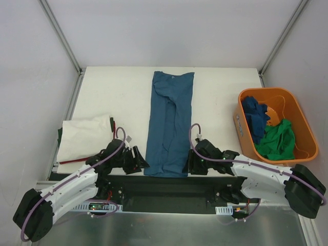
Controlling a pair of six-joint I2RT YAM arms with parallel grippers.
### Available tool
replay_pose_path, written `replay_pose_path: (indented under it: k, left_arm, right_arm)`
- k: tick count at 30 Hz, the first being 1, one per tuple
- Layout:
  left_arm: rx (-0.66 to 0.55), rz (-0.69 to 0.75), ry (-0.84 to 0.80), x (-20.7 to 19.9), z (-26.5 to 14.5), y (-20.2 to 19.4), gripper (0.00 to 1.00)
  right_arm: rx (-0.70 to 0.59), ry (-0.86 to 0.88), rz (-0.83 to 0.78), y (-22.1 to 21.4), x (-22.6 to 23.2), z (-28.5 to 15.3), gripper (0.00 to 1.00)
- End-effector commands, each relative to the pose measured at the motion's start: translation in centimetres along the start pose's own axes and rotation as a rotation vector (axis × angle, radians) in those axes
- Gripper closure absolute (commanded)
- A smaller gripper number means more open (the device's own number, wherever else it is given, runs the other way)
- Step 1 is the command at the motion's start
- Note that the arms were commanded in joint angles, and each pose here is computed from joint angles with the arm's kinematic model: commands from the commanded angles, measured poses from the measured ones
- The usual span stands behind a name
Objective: Fold and stack the t-shirts
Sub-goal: Grab the bottom of the folded rectangular tshirt with both arms, then fold the folded rectangular tshirt in 1/3 of the way
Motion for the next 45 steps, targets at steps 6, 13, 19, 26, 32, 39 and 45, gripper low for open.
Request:
replay_pose_path:
  k: [6, 13, 19, 26, 32, 39, 45]
  left_arm:
    - [0.101, -0.011, 0.031, 1.0, 1.1, -1.2, 0.57]
    - [0.11, -0.018, 0.032, 1.2, 1.3, -1.4, 0.78]
    - [0.105, 0.007, 0.022, 0.7, 1.6, -0.9, 1.0]
    - [0.158, 0.019, -0.085, -0.7, 0.7, -1.2, 1.0]
    - [0.178, 0.015, -0.26, -2.3, -1.5, -1.9, 1.0]
    - [0.006, 0.156, -0.327, -7.0, -4.0, 1.1, 1.0]
    - [-0.144, 0.28, -0.218, -10.7, -3.6, 5.9, 1.0]
  right_arm:
    - [0.022, -0.005, 0.066, -0.3, -0.3, 1.5, 0.6]
    - [0.059, 0.022, 0.102, -1.1, -1.1, 2.3, 0.94]
    - [0.037, 0.048, 0.095, -1.5, -1.9, 1.8, 0.99]
    - [0.02, 0.119, 0.06, -1.8, -1.7, 0.4, 0.99]
    - [0.049, 0.225, 0.014, -3.0, -1.0, -2.7, 0.99]
    - [-0.171, 0.231, -0.161, 0.0, 1.7, -7.4, 0.99]
    - [-0.334, 0.112, -0.225, 5.6, 4.4, -9.5, 0.99]
Point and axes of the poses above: each gripper's point midway between its finger pads, its own z axis out along the fingers, its own x axis along the line the jaws close on, y = z × x, the point moved 9 cm from there along -z, back along the fingers, and after that the axes turned 5 degrees about z, right-handed, at the moved point
